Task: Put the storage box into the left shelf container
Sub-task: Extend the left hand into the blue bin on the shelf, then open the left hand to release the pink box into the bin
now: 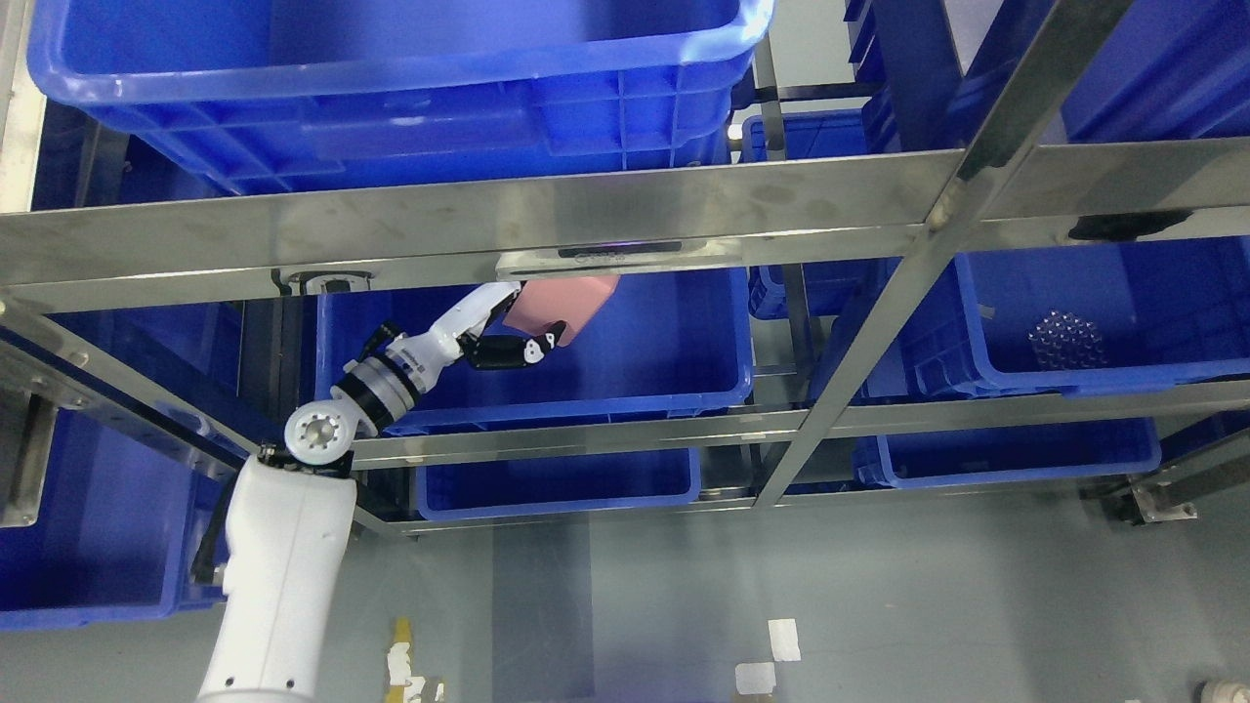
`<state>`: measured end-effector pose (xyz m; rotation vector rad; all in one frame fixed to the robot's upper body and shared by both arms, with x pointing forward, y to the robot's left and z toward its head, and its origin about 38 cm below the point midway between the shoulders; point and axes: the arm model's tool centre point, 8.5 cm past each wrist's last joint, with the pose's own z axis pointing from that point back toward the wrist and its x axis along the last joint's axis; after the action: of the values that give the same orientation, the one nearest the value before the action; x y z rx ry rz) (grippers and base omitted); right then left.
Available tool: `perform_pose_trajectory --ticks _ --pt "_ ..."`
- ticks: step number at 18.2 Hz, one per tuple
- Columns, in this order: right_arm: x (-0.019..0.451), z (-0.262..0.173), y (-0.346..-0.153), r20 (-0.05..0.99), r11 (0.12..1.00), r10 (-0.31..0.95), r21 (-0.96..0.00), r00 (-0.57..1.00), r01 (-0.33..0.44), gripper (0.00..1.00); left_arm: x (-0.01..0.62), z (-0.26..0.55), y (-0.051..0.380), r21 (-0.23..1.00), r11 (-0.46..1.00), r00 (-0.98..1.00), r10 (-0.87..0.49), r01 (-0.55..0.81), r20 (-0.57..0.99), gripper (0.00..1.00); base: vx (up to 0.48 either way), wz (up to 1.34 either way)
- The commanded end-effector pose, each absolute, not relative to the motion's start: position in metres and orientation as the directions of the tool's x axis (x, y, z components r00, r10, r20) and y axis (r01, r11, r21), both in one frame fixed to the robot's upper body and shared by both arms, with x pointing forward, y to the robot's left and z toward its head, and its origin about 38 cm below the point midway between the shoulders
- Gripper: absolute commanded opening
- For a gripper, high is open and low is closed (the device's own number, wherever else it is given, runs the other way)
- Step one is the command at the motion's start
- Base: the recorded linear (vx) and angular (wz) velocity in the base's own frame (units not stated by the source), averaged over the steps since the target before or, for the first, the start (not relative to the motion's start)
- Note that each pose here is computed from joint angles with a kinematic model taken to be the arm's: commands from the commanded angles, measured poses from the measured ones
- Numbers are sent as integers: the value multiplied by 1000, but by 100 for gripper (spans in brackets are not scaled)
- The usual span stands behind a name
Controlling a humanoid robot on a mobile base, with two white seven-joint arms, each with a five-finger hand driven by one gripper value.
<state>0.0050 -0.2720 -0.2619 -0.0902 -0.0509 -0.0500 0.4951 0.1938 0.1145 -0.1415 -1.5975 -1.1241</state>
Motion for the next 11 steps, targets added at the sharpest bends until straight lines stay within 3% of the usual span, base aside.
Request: perform_pose_trajectory --ticks 1,5,9,11 --pt "14 -261 -284 78 992 -66 -107 995 74 100 515 81 178 581 460 -270 -578 671 770 25 0 0" --pt "13 -261 -284 77 992 -66 -107 995 74 100 516 80 180 578 472 -260 -579 666 773 52 0 0" --pt "14 -261 -284 80 992 -66 -107 995 74 100 523 95 183 610 543 -287 -564 578 774 97 0 0" --pt "13 -261 -284 77 992 -66 -105 995 74 100 527 113 185 639 589 -338 -547 495 766 99 0 0"
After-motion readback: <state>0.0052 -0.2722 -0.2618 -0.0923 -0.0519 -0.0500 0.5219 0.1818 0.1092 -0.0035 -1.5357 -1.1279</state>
